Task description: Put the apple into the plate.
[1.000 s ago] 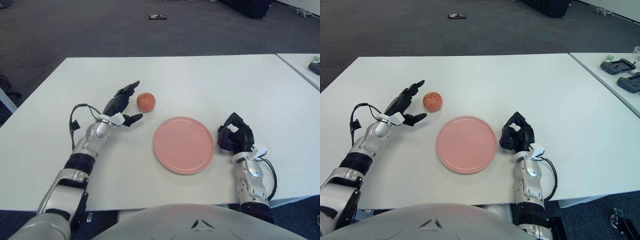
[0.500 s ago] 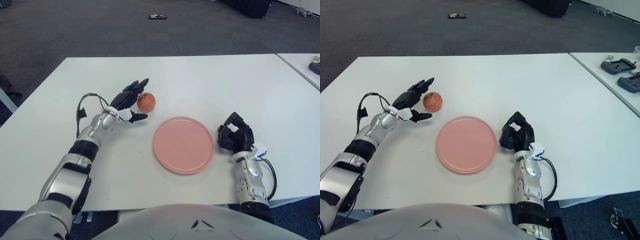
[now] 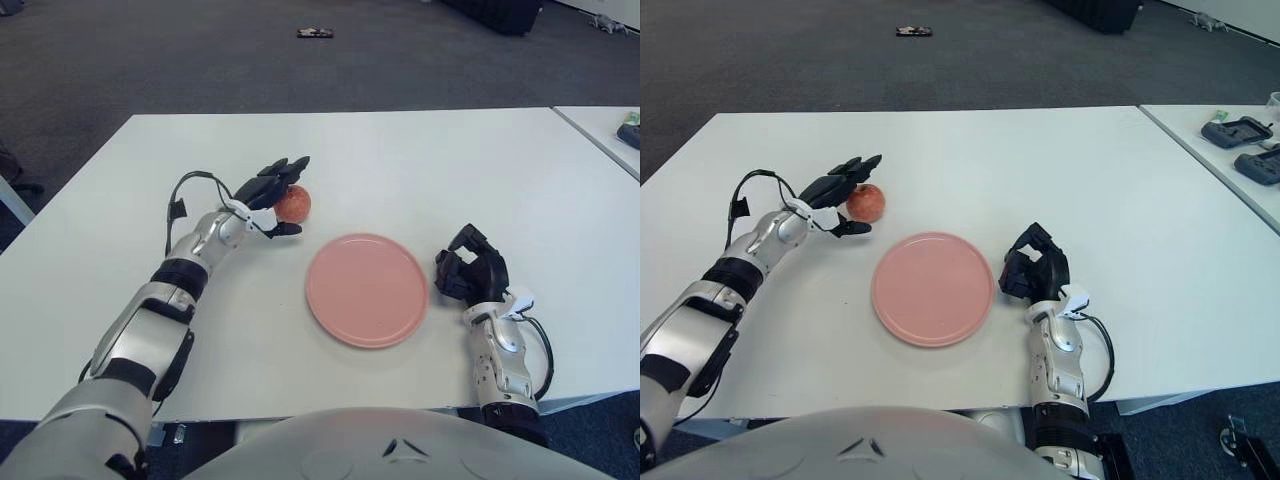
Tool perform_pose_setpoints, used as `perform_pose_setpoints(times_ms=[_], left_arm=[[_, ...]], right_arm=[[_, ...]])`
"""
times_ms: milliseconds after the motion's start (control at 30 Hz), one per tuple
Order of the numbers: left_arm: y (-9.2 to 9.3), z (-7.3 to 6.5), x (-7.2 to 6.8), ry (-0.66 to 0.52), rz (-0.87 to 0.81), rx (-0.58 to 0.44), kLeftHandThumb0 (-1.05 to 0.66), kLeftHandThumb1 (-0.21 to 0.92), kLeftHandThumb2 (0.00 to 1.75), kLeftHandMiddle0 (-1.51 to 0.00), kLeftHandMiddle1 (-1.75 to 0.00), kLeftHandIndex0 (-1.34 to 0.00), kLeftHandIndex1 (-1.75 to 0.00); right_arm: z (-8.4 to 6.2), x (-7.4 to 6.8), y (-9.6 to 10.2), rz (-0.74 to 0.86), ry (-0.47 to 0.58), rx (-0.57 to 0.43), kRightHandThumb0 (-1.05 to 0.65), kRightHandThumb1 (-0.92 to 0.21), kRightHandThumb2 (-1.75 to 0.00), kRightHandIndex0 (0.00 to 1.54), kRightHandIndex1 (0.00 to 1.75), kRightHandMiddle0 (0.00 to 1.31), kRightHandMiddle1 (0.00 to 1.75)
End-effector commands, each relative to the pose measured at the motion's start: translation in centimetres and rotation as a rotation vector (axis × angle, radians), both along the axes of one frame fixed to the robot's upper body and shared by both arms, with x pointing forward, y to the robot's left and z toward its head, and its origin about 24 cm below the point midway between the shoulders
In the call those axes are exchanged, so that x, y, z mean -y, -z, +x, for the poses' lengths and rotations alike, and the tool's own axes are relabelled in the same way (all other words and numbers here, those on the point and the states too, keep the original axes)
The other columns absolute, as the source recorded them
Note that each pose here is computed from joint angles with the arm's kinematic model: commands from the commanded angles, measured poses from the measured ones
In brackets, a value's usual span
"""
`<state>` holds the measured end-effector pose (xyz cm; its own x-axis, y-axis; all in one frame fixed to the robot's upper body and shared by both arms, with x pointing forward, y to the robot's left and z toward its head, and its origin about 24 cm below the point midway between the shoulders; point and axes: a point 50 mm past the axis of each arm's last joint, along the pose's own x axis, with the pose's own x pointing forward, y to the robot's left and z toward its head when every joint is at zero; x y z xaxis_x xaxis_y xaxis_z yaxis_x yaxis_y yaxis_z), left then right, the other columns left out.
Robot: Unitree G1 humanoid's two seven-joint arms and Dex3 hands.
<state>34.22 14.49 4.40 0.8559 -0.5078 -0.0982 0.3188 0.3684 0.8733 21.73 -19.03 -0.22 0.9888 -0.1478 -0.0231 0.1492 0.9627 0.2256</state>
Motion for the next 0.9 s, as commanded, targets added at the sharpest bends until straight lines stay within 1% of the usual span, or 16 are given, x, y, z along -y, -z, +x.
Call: perform_pose_setpoints(times_ms=[0, 133, 500, 667, 867], left_arm=[[-0.4, 0.9, 0.5, -0.010, 0.027, 0.013, -0.96, 0.39, 0.79, 0.00, 0.00, 0.00, 0.00], [-0.1, 1.3, 0.9, -0.029, 0.049, 0.003, -0.95, 0.37, 0.80, 0.00, 0.00, 0.00, 0.00], [0.1, 1.9, 1.4, -0.034, 0.117, -0.015, -0.95, 0.35, 0.82, 0.00, 0.00, 0.00, 0.00], [0.5, 1.8, 1.5, -0.031, 0.153, -0.029, -0.97, 0.38, 0.83, 0.00, 0.00, 0.00, 0.00], [1.1, 1.6, 1.2, -0.029, 0.183, -0.042, -0.99, 0.45, 0.79, 0.00, 0.00, 0.00, 0.00]], right_arm=[[-0.7, 0.0, 1.4, 0.029, 0.010, -0.083, -0.52, -0.22, -1.44, 1.28, 1.75, 0.69, 1.75], [-0.7, 0.0, 1.4, 0.024, 0.010, -0.086, -0.52, -0.22, -1.45, 1.30, 1.75, 0.70, 1.75], [-0.9, 0.0, 1.3, 0.033, 0.029, -0.074, -0.53, -0.20, -1.47, 1.31, 1.75, 0.71, 1.75], [-1.0, 0.1, 1.3, 0.026, 0.035, -0.073, -0.53, -0.20, -1.48, 1.31, 1.75, 0.72, 1.75], [-1.1, 0.2, 1.3, 0.029, 0.047, -0.078, -0.54, -0.18, -1.50, 1.32, 1.75, 0.73, 1.75]])
